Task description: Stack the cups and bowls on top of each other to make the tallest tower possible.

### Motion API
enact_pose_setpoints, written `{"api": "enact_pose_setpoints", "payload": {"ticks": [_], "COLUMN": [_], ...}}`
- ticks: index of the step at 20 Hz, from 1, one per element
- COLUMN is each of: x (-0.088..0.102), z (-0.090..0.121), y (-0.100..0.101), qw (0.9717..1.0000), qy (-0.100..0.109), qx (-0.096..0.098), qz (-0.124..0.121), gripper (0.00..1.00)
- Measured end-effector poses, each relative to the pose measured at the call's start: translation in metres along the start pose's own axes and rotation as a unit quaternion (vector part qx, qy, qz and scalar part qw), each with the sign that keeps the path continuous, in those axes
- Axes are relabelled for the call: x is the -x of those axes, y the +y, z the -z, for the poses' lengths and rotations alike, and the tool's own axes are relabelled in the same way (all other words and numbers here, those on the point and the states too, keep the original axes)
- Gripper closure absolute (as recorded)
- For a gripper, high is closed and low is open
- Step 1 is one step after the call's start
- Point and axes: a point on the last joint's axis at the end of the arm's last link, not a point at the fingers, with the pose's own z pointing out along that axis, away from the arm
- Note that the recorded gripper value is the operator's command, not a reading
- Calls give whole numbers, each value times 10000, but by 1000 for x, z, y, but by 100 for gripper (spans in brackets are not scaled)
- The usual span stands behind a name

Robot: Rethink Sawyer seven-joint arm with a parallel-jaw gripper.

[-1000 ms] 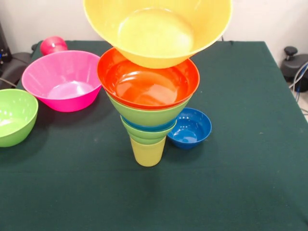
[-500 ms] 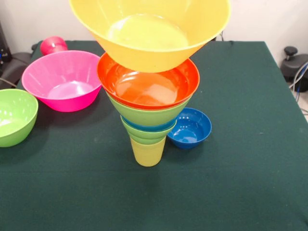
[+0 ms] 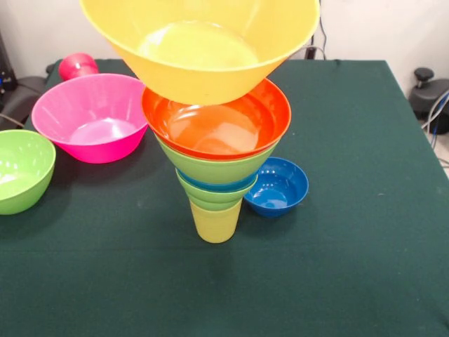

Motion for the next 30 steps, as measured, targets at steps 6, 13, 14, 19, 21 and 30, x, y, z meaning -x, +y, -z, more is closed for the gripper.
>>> {"api": "enact_pose_setpoints", "payload": {"ticks": [6, 13, 14, 19, 21, 30], "x": [5, 10, 10, 11, 10, 7], "z": [0, 0, 0, -1, -1, -3], "y": [2, 1, 1, -2, -4, -4], "qw": [9998, 9992, 9992, 9991, 9991, 9985], "qy": [-132, -251, -256, -268, -265, -325], "qx": [161, 298, 305, 309, 311, 426], "qz": [29, 62, 61, 65, 72, 118], "gripper": [100, 100, 100, 100, 100, 100]}}
